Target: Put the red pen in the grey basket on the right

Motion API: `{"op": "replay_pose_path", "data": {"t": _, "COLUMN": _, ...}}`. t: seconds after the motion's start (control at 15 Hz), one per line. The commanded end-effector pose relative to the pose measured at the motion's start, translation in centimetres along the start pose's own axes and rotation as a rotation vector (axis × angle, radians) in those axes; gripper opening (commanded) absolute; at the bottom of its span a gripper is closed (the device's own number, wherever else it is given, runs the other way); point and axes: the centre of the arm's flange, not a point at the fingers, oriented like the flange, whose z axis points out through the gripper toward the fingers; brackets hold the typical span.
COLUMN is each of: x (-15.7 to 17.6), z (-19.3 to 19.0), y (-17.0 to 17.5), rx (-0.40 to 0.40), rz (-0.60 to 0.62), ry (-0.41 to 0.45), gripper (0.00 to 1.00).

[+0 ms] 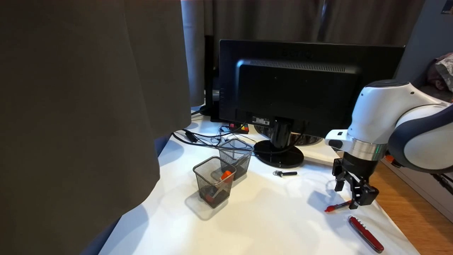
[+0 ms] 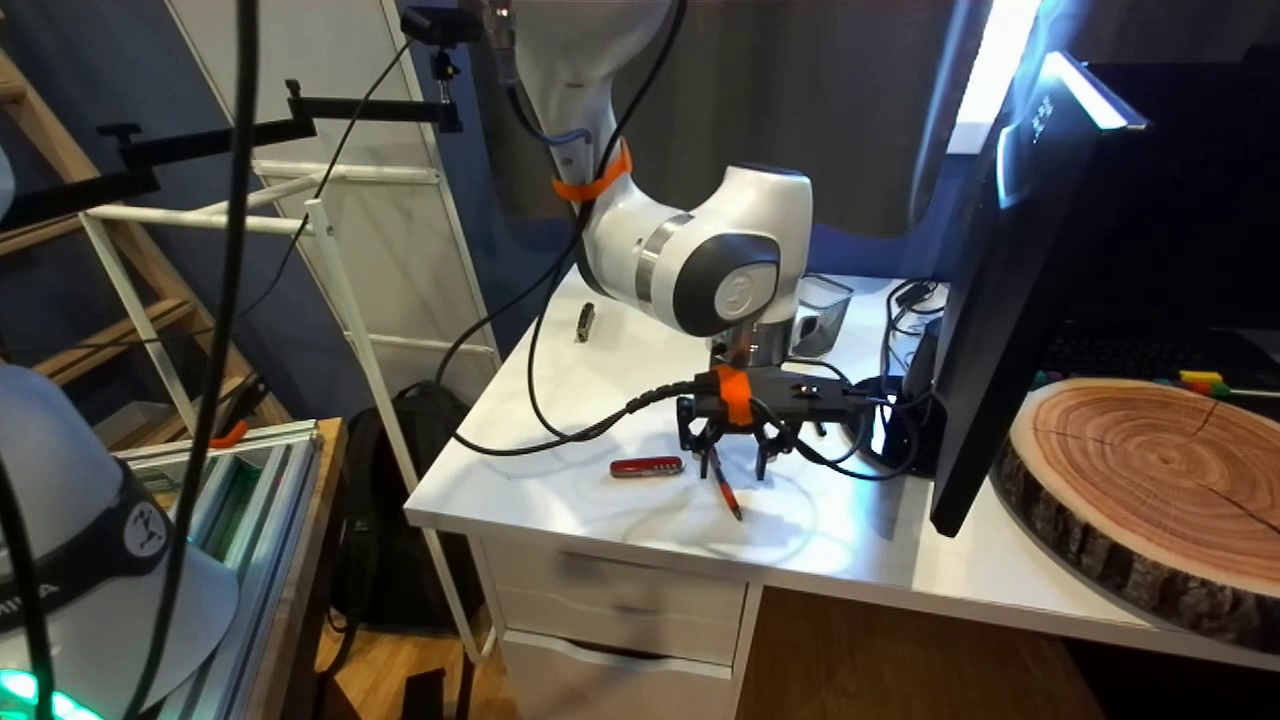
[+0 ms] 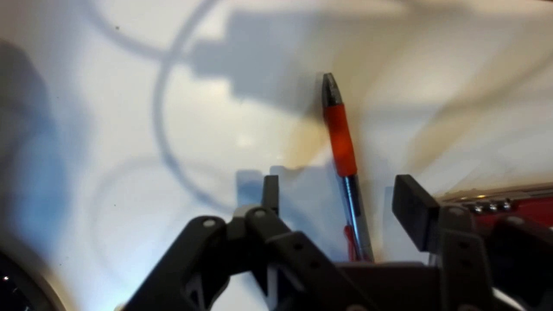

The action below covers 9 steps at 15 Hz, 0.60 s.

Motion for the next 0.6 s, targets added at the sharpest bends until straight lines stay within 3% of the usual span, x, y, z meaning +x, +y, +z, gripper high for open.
{"op": "replay_pose_path", "data": {"t": 0.0, "x": 1.06, "z": 1.51, "y": 0.91, "rx": -0.011, "rz": -0.029, "ry": 0.002, "gripper": 0.50}}
{"op": "replay_pose_path", "data": {"t": 0.07, "x": 1.18, "z": 1.60, "y": 0.94, "rx": -0.012, "rz": -0.030, "ry": 0.000, "gripper": 0.33}}
{"op": "replay_pose_path", "data": {"t": 0.27, "x": 1.42, "z": 0.95, "y": 1.16, "rx": -0.028, "rz": -0.034, "ry": 0.000, "gripper": 0.11}}
{"op": "replay_pose_path", "data": {"t": 0.4, "x": 1.70, "z": 0.90, "y": 1.19, "rx": -0.031, "rz": -0.038, "ry": 0.001, "gripper": 0.01}}
{"op": "replay_pose_path", "data": {"t": 0.53, "x": 1.90, "z": 0.78, "y": 1.14, "rx": -0.033, "rz": -0.036, "ry": 0.003, "gripper": 0.00}}
